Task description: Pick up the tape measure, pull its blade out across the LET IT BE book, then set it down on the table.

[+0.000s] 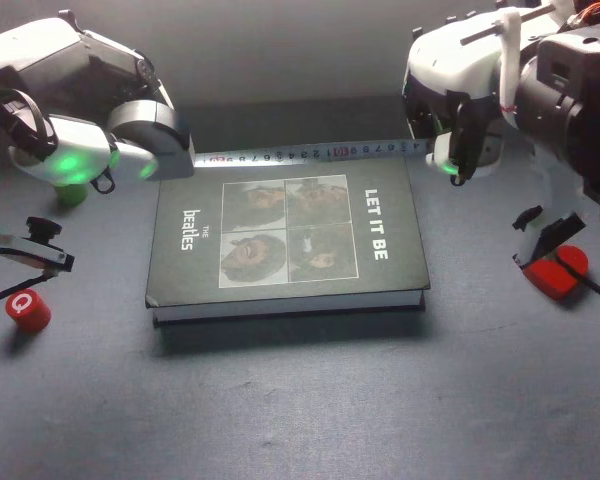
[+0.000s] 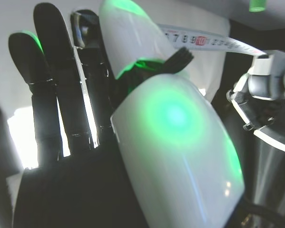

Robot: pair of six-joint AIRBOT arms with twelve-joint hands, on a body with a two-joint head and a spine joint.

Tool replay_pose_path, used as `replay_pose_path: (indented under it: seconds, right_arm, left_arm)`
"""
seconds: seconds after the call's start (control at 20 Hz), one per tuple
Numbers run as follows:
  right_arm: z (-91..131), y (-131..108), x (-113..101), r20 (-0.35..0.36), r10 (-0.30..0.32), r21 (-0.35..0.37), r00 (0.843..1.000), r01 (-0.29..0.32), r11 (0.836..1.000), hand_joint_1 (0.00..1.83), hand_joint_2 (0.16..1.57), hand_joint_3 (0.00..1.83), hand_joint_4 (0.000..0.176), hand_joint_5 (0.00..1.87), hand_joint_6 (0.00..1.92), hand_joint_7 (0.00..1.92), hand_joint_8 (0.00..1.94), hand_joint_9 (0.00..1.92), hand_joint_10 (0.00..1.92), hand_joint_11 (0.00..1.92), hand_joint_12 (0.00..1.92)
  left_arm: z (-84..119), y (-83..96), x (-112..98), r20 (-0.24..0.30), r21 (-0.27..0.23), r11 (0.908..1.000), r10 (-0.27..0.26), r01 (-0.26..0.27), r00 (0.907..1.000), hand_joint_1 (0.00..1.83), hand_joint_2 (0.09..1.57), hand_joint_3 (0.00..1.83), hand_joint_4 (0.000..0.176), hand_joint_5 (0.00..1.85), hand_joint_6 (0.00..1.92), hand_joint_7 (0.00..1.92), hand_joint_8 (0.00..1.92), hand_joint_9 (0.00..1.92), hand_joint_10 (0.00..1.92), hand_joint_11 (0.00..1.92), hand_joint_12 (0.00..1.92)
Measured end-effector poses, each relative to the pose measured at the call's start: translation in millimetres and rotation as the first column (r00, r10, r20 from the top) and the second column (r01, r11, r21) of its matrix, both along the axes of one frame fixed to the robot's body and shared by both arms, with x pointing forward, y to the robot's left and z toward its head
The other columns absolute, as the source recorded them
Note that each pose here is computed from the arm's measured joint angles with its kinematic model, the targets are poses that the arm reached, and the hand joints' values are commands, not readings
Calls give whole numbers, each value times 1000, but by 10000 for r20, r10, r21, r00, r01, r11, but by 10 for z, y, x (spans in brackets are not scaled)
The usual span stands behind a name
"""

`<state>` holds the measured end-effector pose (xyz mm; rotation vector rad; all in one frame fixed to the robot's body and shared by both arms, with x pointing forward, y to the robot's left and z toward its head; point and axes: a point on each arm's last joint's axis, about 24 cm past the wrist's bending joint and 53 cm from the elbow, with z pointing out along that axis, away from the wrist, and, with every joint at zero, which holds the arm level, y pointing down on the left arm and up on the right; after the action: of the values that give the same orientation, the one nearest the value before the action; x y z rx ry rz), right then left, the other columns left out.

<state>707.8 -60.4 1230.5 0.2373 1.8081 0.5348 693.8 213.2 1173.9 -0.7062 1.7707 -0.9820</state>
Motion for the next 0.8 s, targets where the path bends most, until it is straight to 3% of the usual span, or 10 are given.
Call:
replay_pose_path:
  seconds: [0.15,0.25,0.45,0.5,0.8]
  right_arm:
    - [13,-47,-4,36,55,6,10000,-55,10000,1186,1185,0,0,783,1209,921,1173,813,841,537,1386]
    - [18,-101,-4,46,35,-2,10000,-35,10000,1181,1184,0,9,809,1200,902,1180,812,842,539,1386]
    - [69,-336,19,267,-235,-191,9994,240,9995,1182,1182,0,9,813,1194,904,1174,817,845,547,1389]
    - [72,-348,19,276,-222,-196,9994,227,9995,1185,1182,0,0,800,1199,915,1170,816,848,535,1404]
    - [82,-647,44,461,-291,-553,9985,317,9980,1188,1191,1,0,750,1253,929,1160,820,861,559,1400]
  left_arm:
    - [-12,-10,-5,-64,-36,10000,-30,29,10000,1358,1177,0,0,788,1093,860,1243,800,1408,731,1295]
    - [-12,-10,-5,-64,-36,10000,-30,29,10000,1358,1178,0,0,791,1094,856,1246,800,1409,736,1299]
    - [-4,-11,-3,-49,-52,10000,-26,25,10000,1360,1173,0,0,820,1066,858,1241,802,1401,732,1306]
    - [-4,-10,-3,-46,-53,10000,-23,23,10000,1360,1173,0,0,815,1066,861,1238,801,1402,734,1307]
    - [-4,-10,-3,-49,-59,10000,-21,20,10000,1359,1173,0,0,809,1087,866,1224,799,1403,730,1311]
